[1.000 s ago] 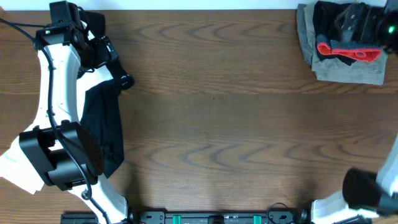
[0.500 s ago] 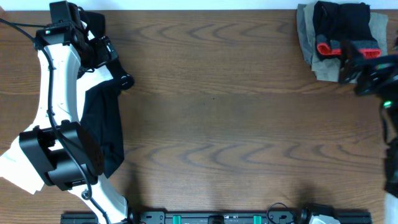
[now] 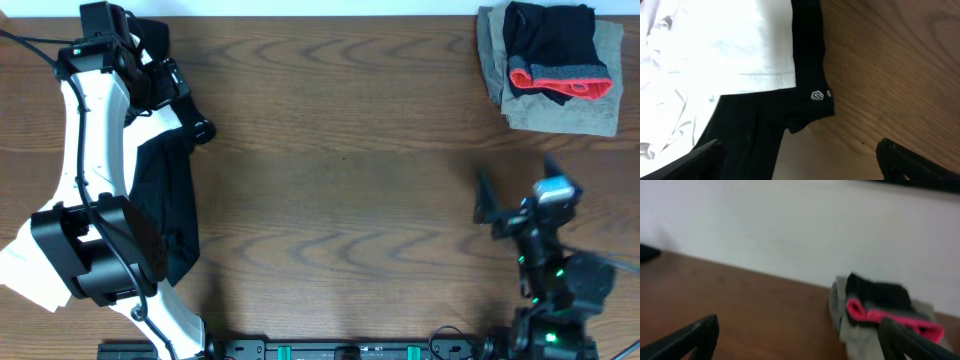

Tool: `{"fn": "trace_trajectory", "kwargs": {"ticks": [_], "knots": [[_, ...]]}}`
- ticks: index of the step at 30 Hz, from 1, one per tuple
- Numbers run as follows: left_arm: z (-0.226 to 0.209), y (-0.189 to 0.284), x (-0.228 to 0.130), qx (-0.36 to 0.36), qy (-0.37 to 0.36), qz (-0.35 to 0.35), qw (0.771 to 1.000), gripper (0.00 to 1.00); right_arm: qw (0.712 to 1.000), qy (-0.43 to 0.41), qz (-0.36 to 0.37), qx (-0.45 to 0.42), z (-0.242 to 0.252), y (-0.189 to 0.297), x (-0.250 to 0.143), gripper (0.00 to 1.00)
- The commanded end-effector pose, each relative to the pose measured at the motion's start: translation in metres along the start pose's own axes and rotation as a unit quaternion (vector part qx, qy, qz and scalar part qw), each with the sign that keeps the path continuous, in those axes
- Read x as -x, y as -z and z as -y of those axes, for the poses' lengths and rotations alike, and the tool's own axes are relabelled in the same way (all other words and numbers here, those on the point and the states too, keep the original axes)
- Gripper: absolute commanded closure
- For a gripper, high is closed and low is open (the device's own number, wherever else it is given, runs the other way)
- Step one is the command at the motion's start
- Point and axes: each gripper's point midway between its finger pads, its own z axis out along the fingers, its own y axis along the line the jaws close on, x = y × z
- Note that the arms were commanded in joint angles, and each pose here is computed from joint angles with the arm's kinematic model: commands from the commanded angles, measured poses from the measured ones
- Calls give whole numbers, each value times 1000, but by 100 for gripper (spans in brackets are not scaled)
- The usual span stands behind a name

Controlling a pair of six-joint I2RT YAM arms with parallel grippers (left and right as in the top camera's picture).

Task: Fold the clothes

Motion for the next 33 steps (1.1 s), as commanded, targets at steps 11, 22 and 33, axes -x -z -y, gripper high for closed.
{"fn": "trace_trajectory", "kwargs": {"ticks": [11,22,33], "knots": [[-3,-6,-1,8,5,-5,1000,2,999,4,8,-33,-3,18,-57,1],[-3,-6,-1,8,5,-5,1000,2,997,-6,-33,-72,7,28,-80,1],[-3,-6,-1,8,5,-5,1000,2,997,-7,-37,-72,6,28,-82,1]]}}
